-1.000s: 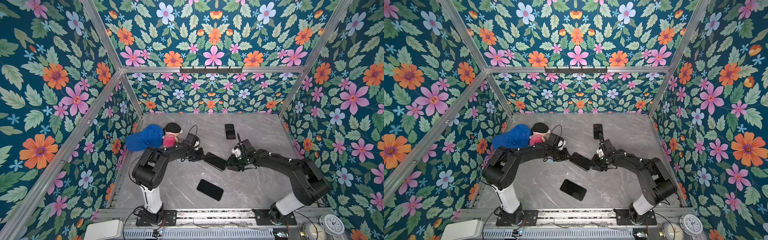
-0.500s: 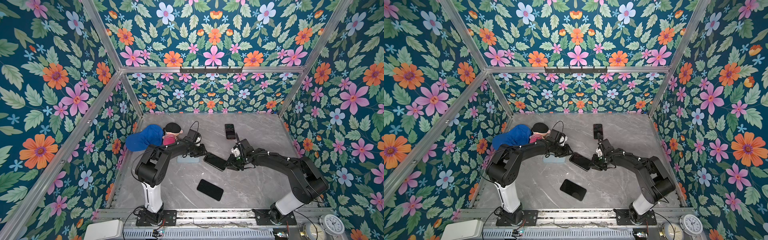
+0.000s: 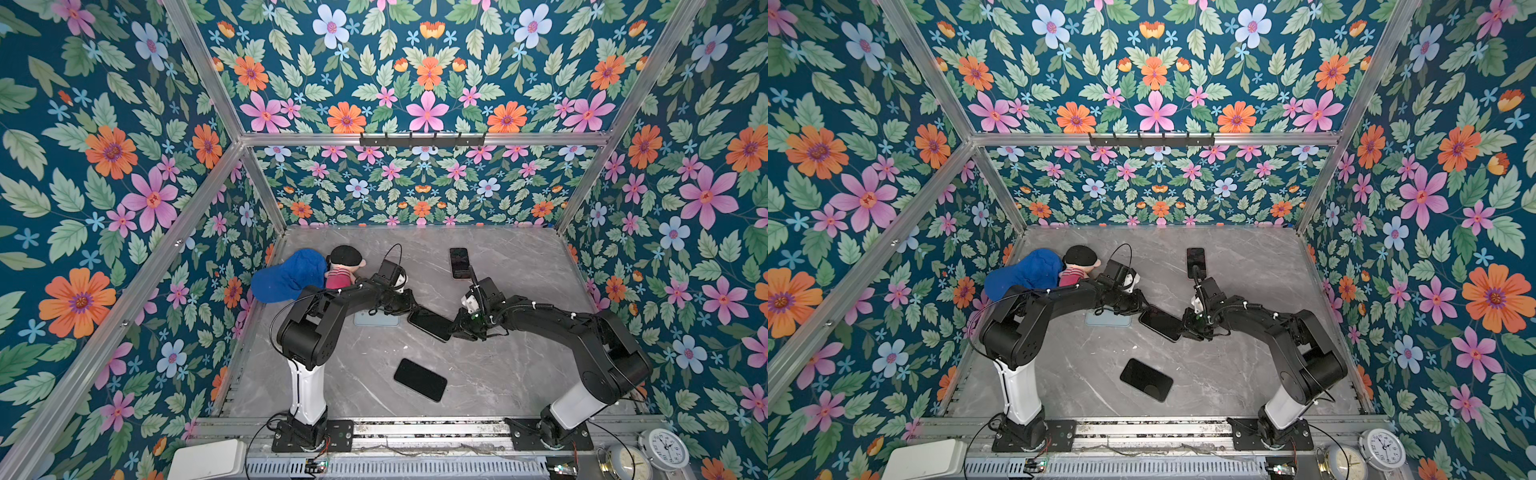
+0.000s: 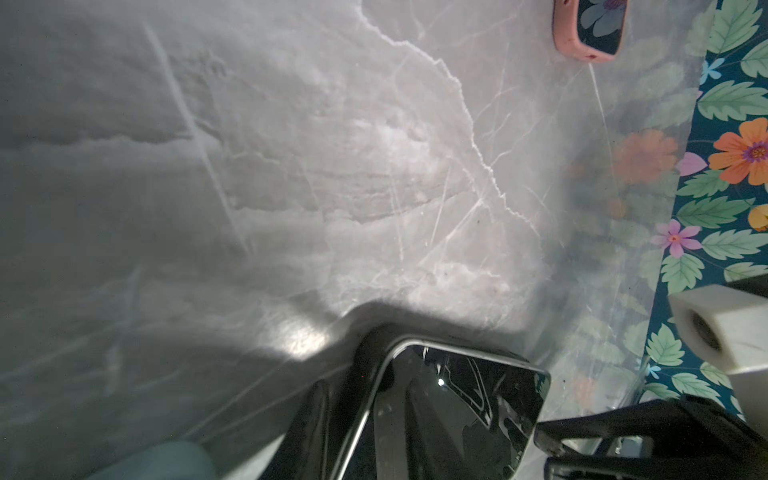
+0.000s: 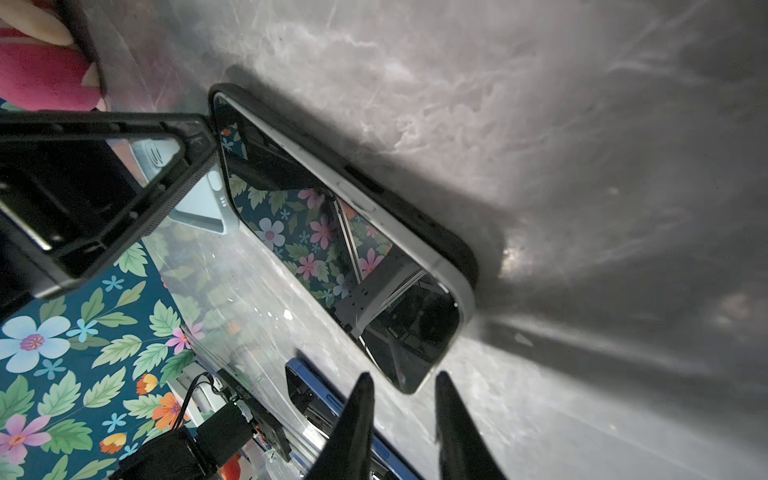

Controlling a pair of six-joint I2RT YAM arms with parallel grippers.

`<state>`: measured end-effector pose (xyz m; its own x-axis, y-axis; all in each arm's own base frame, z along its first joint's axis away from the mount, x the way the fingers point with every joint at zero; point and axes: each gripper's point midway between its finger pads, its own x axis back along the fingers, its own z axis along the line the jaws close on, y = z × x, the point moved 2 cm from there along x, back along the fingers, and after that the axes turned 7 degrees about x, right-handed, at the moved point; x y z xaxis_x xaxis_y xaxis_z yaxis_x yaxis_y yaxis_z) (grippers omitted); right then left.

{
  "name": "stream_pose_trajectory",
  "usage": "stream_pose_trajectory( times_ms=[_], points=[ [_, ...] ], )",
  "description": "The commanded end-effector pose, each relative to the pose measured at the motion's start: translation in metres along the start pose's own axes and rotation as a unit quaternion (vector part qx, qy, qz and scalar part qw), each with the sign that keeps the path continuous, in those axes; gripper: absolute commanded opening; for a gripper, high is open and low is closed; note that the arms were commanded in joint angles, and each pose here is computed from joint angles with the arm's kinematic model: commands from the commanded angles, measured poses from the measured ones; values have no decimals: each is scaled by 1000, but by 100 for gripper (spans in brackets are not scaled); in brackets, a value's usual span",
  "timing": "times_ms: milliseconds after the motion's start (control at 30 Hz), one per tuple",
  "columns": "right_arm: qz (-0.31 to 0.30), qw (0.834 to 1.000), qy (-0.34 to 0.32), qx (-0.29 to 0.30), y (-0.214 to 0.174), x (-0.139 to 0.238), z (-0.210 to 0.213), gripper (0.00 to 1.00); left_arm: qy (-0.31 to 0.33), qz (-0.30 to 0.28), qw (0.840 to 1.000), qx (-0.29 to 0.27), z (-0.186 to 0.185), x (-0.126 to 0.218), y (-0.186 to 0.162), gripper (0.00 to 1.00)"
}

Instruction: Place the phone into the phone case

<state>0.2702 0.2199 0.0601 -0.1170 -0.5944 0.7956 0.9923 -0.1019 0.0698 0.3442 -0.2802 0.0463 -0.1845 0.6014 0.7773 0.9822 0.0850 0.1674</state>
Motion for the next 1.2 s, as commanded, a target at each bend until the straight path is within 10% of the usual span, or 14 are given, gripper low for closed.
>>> stream_pose_trajectory(
  times_ms=[0, 1167],
  points=[
    [2, 1000, -4, 1, 0, -1, -1, 26, -3, 2, 1000, -7, -1, -2, -1, 31],
    [11, 1000, -3, 5, 3, -14, 5, 17, -19, 11, 1000, -16, -13, -9, -12, 27]
  ],
)
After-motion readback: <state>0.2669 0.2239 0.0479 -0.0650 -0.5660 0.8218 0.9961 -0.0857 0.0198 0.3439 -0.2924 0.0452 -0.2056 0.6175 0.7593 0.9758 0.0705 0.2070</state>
